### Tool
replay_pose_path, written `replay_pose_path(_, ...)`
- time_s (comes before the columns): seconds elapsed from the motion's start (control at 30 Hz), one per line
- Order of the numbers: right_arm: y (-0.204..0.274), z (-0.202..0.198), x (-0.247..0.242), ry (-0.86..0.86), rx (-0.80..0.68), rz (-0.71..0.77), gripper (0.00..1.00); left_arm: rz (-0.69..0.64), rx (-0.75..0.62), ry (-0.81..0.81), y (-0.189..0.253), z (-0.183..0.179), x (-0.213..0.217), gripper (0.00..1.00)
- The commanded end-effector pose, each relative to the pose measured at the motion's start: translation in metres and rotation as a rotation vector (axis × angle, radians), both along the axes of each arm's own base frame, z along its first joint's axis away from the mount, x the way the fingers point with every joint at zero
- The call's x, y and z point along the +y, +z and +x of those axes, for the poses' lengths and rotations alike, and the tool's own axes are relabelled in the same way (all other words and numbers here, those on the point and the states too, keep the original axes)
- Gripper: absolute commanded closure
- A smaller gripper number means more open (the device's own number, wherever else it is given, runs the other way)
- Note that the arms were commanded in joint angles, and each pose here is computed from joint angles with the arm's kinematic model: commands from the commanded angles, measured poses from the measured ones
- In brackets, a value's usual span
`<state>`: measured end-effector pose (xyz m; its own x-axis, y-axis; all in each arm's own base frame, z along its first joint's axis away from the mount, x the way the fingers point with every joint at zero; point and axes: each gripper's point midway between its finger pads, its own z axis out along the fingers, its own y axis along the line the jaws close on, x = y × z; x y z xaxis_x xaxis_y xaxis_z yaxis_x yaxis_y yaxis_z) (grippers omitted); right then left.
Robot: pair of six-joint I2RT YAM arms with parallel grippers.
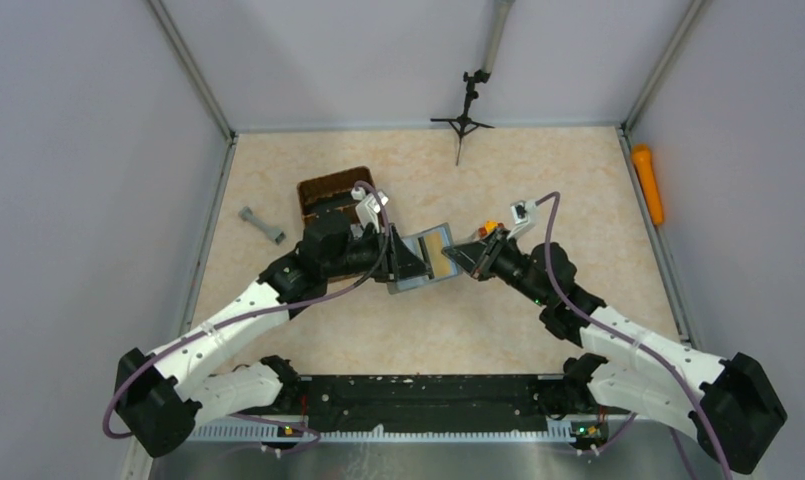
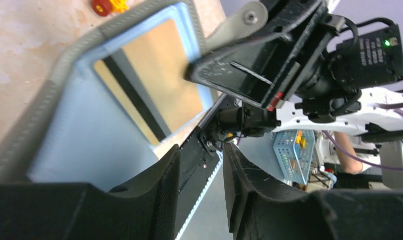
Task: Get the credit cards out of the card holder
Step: Remove the credit card from the card holder.
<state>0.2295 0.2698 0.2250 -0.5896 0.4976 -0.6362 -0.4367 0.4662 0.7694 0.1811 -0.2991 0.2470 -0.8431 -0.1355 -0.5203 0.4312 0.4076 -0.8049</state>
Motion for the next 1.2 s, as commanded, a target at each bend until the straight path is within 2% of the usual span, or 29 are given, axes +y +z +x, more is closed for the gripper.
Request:
replay_pose_path(0.0,0.042,-0.007,-0.001,0.016,-0.064,0.119,1.0,-0.022,-0.105,0.077,0.018,0.021,0.0,0.62)
replay_pose_path(0.13,0.044,-0.012,-0.001,0.025,-0.017,0.182,1.0,-0.023,-0.123,0.109,0.012,0.024,0.006,0.68)
replay_pose_path(0.37,0.05,-0.023,0.001,0.073,0.027,0.301,1.0,-0.009,-0.101,0.151,0.008,0.027,0.014,0.69)
replay_pose_path(0.47,0.048,-0.024,-0.001,0.071,0.043,0.326,1.0,0.004,-0.079,0.184,0.004,0.029,0.02,0.67)
replay_pose_path(0.6,0.05,-0.028,-0.002,0.085,0.049,0.374,1.0,-0.069,-0.08,0.161,0.01,0.025,0.015,0.65)
replay_pose_path(0.8,0.056,-0.032,-0.003,0.099,0.045,0.4,1.0,-0.084,-0.033,0.118,0.009,0.021,0.008,0.59)
replay_pose_path(1.07,0.062,-0.035,-0.006,0.108,0.045,0.452,1.0,-0.172,0.002,0.043,0.016,0.016,-0.003,0.61)
replay_pose_path(1.17,0.064,-0.036,-0.008,0.105,0.034,0.465,1.0,-0.16,0.011,0.051,0.016,0.017,-0.001,0.61)
